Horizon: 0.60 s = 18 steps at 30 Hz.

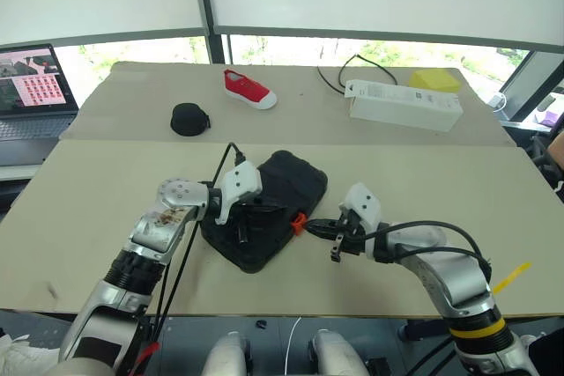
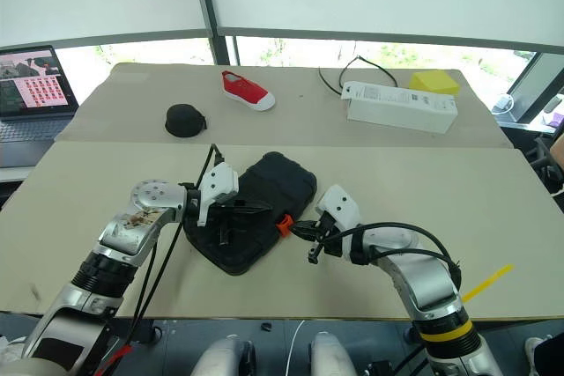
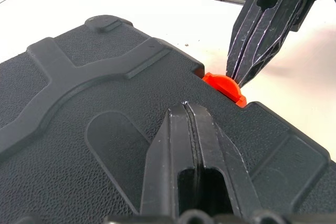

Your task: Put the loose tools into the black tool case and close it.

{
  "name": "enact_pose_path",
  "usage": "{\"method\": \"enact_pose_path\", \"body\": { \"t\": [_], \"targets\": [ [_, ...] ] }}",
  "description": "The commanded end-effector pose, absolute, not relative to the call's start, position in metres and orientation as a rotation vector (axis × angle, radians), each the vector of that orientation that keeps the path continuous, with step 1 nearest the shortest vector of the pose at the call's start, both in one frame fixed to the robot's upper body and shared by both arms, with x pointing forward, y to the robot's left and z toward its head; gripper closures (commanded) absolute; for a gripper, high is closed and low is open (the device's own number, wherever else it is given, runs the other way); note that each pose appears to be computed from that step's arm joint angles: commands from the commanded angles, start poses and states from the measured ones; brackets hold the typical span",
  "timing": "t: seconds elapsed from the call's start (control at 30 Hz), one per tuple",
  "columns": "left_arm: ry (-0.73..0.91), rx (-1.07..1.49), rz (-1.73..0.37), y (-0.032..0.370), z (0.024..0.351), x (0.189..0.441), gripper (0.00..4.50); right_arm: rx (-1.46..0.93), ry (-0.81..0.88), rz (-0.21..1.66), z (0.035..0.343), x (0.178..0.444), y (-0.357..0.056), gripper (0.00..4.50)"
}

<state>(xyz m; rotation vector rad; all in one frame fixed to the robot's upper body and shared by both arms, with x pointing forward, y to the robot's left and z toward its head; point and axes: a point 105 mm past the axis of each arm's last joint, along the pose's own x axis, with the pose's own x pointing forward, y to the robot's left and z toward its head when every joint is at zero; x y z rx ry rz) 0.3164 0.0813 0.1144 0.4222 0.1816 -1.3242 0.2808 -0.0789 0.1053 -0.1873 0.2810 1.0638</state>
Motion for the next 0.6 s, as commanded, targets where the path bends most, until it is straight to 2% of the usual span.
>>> {"method": "enact_pose_path", "body": {
  "t": [0.03, 0.2, 0.6],
  "targets": [
    [0.506, 0.372, -1.338, 0.093, 0.041, 0.293, 4.5, -0.188, 0.237, 1.105, 0.117, 0.278, -0.067, 4.49],
    [0.507, 0.374, -1.337, 0.093, 0.041, 0.294, 4.5, -0.185, 0.263, 1.12, 0.113, 0.276, -0.063, 4.49],
    [0.509, 0.373, -1.333, 0.093, 0.041, 0.295, 4.5, -0.186, 0.257, 1.073, 0.113, 0.294, -0.059, 4.49]
  ]
}}
